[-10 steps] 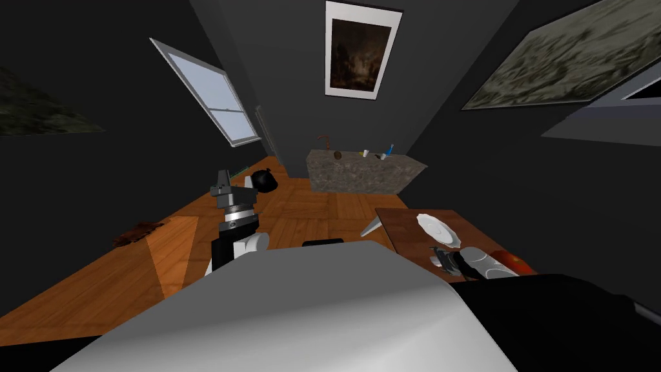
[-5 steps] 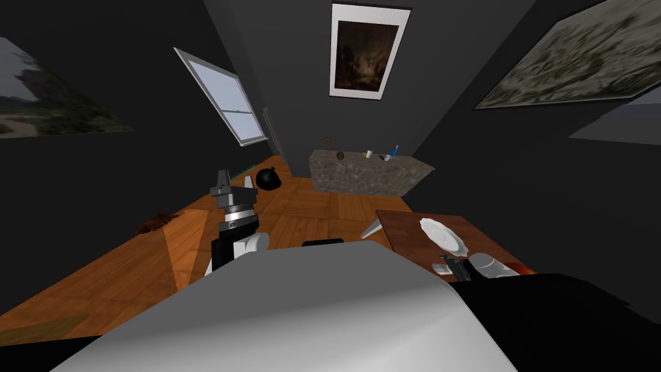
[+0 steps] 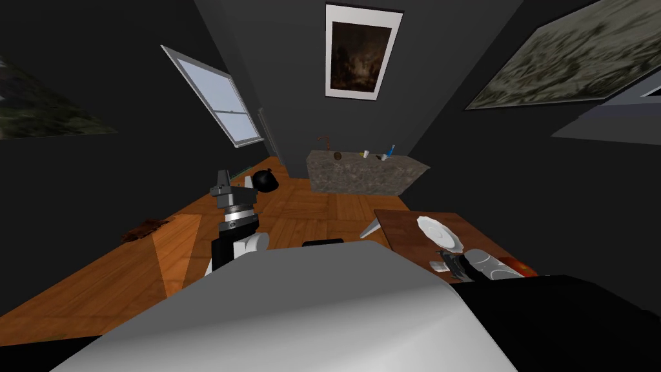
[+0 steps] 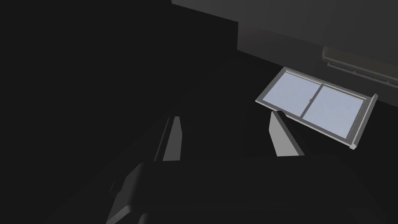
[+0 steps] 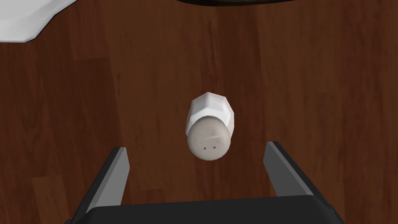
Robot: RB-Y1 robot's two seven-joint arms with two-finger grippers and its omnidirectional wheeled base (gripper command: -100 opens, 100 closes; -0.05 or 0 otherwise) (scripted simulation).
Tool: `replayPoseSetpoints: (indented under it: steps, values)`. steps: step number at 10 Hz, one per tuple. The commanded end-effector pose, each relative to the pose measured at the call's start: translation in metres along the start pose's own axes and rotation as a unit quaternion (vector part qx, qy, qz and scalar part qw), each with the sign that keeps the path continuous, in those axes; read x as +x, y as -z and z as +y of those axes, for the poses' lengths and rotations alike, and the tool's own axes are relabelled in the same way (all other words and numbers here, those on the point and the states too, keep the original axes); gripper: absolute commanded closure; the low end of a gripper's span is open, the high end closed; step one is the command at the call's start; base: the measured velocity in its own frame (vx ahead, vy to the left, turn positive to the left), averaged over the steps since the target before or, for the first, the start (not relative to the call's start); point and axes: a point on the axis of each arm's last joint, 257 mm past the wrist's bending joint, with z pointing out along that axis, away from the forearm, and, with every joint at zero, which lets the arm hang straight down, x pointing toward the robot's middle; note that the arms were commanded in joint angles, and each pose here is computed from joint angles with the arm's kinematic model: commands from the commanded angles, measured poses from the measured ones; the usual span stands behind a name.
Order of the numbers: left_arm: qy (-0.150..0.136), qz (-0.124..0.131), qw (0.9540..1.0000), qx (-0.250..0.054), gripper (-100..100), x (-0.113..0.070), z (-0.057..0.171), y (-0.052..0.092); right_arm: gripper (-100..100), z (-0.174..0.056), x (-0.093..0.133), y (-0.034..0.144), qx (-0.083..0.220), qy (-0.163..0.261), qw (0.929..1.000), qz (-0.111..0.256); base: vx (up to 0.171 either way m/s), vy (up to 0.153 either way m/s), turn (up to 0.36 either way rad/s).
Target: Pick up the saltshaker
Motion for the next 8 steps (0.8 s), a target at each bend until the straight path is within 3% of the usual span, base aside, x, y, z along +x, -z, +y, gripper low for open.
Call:
replayPoseSetpoints:
  steps: [1,2,5,6,8]
  values:
    - [0.000,0.000,1.0000,0.000,0,0.000,0.000,0.000,-100,0.002,-0.004,-0.001,-0.004,0.003,1.0000,-0.004,0.000,0.000,0.000]
    - [0.000,0.000,1.0000,0.000,0,0.000,0.000,0.000,-100,-0.023,-0.002,0.001,0.019,0.018,0.9997,0.002,0.038,-0.017,-0.208]
    - [0.000,0.000,1.0000,0.000,0,0.000,0.000,0.000,-100,-0.014,-0.013,-0.003,0.009,0.022,0.9997,-0.009,0.029,-0.005,-0.026]
    - [0.000,0.000,1.0000,0.000,0,0.000,0.000,0.000,-100,-0.040,-0.010,0.000,0.032,0.035,0.9989,-0.002,0.045,-0.016,-0.211]
    - [0.000,0.000,1.0000,0.000,0,0.000,0.000,0.000,-100,-0.029,-0.019,-0.004,0.019,0.043,0.9988,-0.011,0.041,-0.004,-0.051]
